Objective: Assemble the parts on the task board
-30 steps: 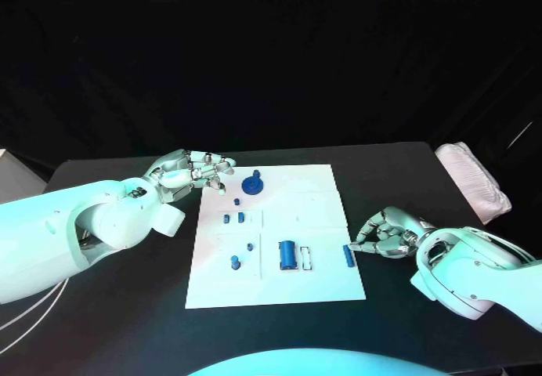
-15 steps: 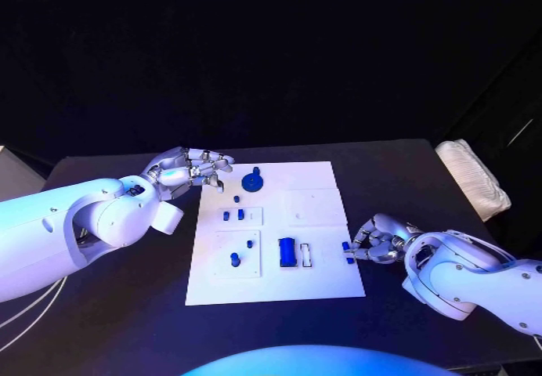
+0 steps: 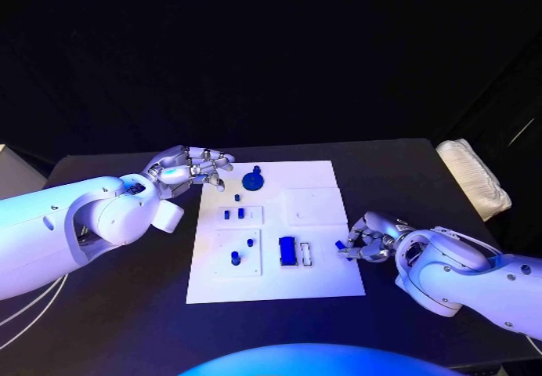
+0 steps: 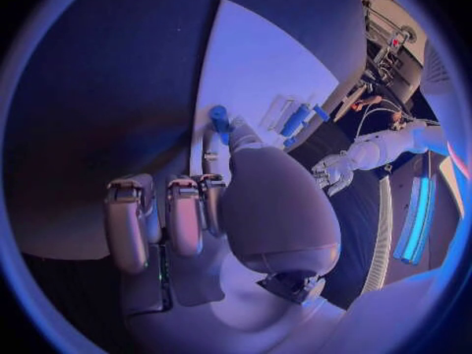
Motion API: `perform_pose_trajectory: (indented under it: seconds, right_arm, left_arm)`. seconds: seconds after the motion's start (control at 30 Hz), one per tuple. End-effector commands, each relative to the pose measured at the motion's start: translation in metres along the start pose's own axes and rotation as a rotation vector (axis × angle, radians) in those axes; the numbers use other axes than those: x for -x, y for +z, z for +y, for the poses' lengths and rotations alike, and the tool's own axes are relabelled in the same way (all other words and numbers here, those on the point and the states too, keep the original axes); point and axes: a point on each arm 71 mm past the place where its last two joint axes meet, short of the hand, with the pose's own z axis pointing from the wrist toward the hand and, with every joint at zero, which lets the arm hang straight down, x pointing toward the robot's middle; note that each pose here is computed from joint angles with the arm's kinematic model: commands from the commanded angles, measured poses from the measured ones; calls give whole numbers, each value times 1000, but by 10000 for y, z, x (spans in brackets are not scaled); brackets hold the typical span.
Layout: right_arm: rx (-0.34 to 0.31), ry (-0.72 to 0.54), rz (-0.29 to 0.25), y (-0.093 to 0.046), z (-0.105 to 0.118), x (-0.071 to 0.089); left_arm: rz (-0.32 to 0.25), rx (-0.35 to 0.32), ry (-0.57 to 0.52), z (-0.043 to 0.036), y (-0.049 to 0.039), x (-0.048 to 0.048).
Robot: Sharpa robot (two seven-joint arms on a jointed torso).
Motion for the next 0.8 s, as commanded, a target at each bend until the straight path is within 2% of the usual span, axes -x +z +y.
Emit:
perform_pose_trajectory:
  seconds: [0.03,0.23,0.43,0.63,0.8]
  right_arm:
    - [-16,-175,56,12,-4,-122]
    - [-6,-273,46,36,67,-152]
    - [-1,-306,48,45,124,-178]
    - [-3,-283,40,31,148,-179]
    - [-14,-205,44,-7,160,-167]
  left_arm:
    - [20,-9,-7,-10,2,-22]
    - [21,-7,-6,-8,0,-21]
    - [22,-5,-6,-8,-1,-22]
    - [21,-5,-5,-8,-3,-20]
    - [20,-4,-4,-8,-5,-18]
